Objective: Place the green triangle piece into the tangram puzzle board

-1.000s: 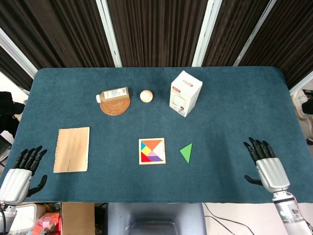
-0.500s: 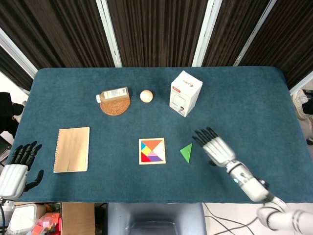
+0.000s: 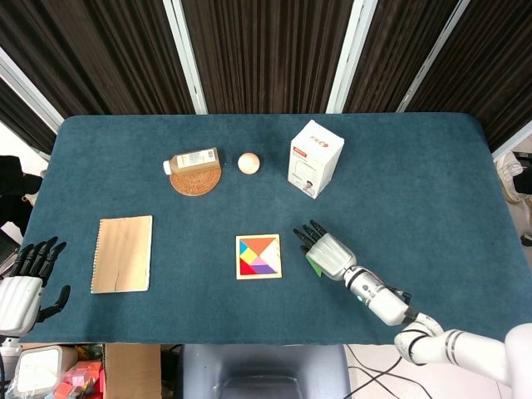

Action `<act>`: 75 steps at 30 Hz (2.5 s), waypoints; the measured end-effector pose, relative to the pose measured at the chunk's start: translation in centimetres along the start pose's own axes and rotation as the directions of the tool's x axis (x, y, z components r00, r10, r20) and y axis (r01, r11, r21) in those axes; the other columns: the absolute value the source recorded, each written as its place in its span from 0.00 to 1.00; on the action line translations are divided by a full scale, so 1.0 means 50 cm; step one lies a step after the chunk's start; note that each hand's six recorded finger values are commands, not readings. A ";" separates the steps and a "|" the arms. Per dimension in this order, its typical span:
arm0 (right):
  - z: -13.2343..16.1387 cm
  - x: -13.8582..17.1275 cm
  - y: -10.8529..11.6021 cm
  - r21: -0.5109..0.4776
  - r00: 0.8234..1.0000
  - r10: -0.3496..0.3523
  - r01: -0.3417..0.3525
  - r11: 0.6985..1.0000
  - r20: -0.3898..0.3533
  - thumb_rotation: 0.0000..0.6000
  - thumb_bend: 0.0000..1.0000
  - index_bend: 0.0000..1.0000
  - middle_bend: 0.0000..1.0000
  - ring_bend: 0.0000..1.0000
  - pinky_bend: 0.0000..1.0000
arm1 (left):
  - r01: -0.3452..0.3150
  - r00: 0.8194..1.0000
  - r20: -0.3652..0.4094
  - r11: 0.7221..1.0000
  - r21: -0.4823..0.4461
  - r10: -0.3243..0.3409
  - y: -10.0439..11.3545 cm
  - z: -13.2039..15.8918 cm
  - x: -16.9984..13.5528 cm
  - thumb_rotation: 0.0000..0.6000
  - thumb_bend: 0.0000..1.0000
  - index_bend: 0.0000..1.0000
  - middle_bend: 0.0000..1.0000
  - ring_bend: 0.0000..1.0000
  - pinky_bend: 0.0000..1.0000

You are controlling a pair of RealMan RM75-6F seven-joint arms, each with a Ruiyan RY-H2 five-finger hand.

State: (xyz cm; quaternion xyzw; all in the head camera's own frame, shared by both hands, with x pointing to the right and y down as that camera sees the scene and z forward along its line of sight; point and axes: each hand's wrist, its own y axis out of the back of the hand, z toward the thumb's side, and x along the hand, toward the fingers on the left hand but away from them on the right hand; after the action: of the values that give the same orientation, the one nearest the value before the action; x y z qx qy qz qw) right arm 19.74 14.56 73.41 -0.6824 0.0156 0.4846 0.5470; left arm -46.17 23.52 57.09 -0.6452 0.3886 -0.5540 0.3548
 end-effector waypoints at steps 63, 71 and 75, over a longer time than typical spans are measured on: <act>0.188 -0.130 0.124 0.281 0.974 -0.210 0.225 0.933 -0.081 1.00 0.42 0.65 0.05 0.00 0.00 | -0.033 0.999 0.000 0.999 -0.038 0.033 0.028 -0.012 -0.013 1.00 0.46 0.00 0.00 0.00 0.03; 0.183 -0.129 0.123 0.304 0.976 -0.204 0.216 0.928 -0.070 1.00 0.42 0.64 0.05 0.00 0.00 | -0.031 1.000 -0.003 0.999 -0.037 0.031 0.027 -0.012 -0.013 1.00 0.46 0.00 0.00 0.00 0.03; 0.178 -0.128 0.123 0.309 0.977 -0.204 0.214 0.927 -0.065 1.00 0.42 0.63 0.05 0.00 0.00 | -0.029 1.000 -0.005 0.999 -0.036 0.029 0.026 -0.012 -0.012 1.00 0.46 0.00 0.00 0.00 0.03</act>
State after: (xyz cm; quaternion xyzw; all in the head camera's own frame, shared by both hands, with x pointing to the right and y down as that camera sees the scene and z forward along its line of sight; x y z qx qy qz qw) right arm 7.22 15.61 73.84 -0.5920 0.0285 0.4041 0.6967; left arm -46.96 23.46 55.76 -0.6445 0.4085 -0.5432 0.3503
